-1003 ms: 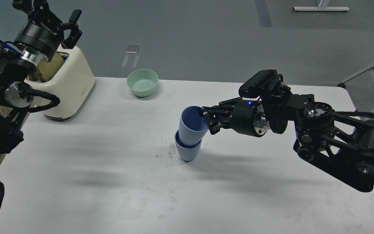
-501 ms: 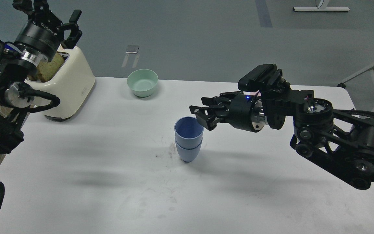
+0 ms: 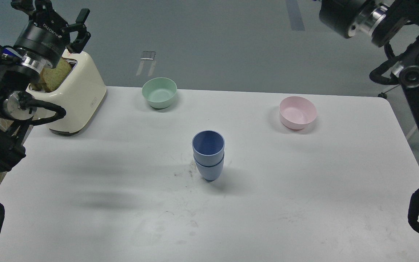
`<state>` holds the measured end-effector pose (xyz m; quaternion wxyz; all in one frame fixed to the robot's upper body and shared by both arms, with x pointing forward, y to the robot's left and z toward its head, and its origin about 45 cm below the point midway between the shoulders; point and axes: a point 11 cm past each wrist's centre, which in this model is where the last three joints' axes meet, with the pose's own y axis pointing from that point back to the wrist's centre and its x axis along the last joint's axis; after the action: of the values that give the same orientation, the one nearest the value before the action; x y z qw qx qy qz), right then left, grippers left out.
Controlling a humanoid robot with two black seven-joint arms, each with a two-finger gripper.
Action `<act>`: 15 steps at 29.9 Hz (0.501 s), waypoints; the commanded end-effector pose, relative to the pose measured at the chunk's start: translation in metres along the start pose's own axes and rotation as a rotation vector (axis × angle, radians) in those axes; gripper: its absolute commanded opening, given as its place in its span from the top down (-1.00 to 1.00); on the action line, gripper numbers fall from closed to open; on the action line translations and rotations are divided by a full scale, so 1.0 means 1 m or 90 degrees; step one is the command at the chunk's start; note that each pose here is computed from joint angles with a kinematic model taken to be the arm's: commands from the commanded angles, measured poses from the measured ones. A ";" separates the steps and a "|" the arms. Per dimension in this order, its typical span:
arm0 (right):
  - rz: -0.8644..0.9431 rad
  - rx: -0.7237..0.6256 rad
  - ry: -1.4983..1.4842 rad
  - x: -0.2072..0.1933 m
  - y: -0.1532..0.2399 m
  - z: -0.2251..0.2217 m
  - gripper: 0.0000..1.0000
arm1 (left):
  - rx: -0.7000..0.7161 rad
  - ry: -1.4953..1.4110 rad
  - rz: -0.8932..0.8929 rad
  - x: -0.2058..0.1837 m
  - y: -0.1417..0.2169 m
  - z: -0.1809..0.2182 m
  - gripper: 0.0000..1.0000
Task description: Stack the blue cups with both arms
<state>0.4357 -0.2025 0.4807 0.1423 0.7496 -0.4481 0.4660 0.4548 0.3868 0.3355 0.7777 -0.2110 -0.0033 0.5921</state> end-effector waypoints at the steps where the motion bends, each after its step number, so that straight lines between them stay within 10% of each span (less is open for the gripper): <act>1: 0.076 -0.014 -0.108 0.039 0.014 0.029 -0.99 | -0.004 0.008 0.000 -0.002 -0.002 -0.001 -0.95; 15: 0.170 -0.063 -0.603 0.021 0.059 0.161 -1.00 | -0.028 0.065 0.002 -0.010 -0.009 -0.001 -0.95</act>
<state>0.4810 -0.3380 0.4244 -0.0700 0.8079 -0.5717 0.1245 0.4597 0.3800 0.3437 0.7702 -0.2541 0.0168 0.5848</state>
